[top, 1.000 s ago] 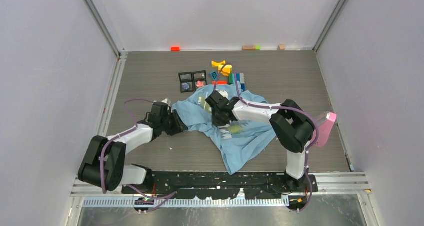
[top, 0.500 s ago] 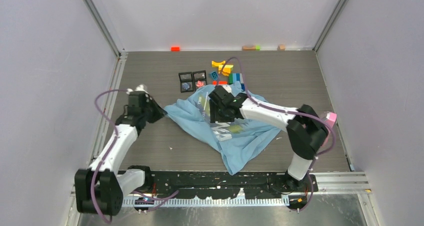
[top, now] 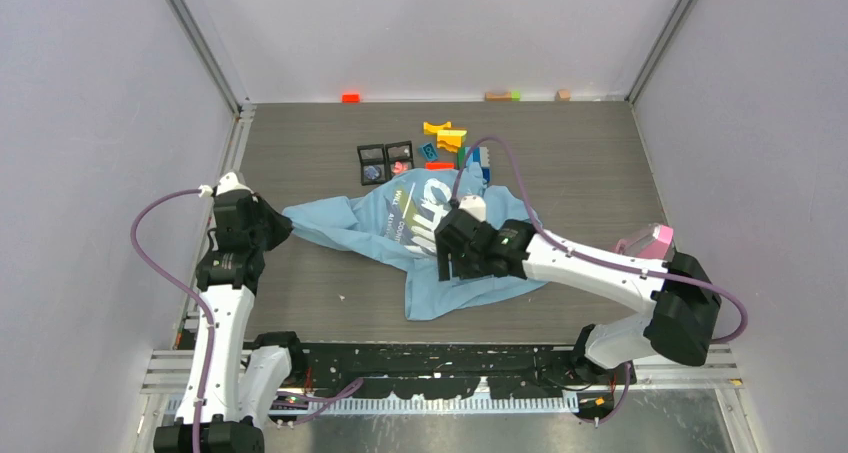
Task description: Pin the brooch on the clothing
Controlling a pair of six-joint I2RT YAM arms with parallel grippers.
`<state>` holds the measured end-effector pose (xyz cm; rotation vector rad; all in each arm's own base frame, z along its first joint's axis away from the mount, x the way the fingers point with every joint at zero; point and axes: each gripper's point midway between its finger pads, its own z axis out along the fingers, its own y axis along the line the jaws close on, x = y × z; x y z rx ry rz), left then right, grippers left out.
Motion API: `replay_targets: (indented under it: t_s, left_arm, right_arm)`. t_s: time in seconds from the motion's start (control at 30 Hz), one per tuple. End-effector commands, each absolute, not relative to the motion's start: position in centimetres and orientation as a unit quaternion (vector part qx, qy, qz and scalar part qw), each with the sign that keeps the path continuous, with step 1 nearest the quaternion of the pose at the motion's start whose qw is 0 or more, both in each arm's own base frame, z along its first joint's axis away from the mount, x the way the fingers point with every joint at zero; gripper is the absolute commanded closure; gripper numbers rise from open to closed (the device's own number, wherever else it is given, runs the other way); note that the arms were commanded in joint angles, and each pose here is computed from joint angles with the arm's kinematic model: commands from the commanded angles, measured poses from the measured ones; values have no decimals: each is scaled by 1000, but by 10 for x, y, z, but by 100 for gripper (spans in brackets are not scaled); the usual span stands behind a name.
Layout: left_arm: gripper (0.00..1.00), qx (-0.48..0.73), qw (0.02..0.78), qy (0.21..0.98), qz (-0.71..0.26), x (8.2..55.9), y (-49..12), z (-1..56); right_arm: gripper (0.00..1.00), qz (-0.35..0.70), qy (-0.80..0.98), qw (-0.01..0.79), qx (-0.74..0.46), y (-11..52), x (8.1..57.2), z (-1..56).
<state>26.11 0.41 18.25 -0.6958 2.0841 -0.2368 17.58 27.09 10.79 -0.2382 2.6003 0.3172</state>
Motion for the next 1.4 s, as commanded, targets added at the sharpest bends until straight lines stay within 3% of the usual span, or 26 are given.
replay_targets:
  t_s: [0.0,0.2,0.37,0.53,0.67,0.73,0.77,0.8,0.93,1.07,1.23,1.37]
  left_arm:
    - [100,-283,437,850,-78,248,9,174]
    - [100,-278,429,855,-83,246,5,169]
    - [100,-278,423,858,-89,246,3,164]
    - [100,-277,426,857,-87,247,4,166]
    - [100,-275,425,859,-81,245,5,168]
    - [100,-274,425,859,-78,245,6,168]
    - [100,-273,425,860,-78,244,6,168]
    - [100,-274,424,860,-76,244,7,169]
    - [100,-272,428,858,-76,245,7,175]
    - [100,-266,436,857,-67,248,10,185]
    - [100,-256,450,854,-59,259,15,210]
    - [100,-244,466,848,-66,272,13,235]
  right_arm:
    - [28,163,937,294,-97,321,177,122]
    - [35,130,925,336,-119,354,208,122]
    - [36,34,912,387,-129,354,243,112]
    - [40,-3,915,374,-148,357,249,86]
    - [56,-16,919,364,-151,352,246,71]
    - [77,-21,921,358,-151,347,243,71]
    - [80,-20,922,357,-151,346,241,73]
    - [87,-17,922,357,-148,341,238,80]
    - [98,4,925,353,-138,321,222,106]
    - [99,14,919,376,-120,284,211,148]
    - [100,18,892,445,-83,227,220,232]
    - [100,36,886,461,-43,183,241,266]
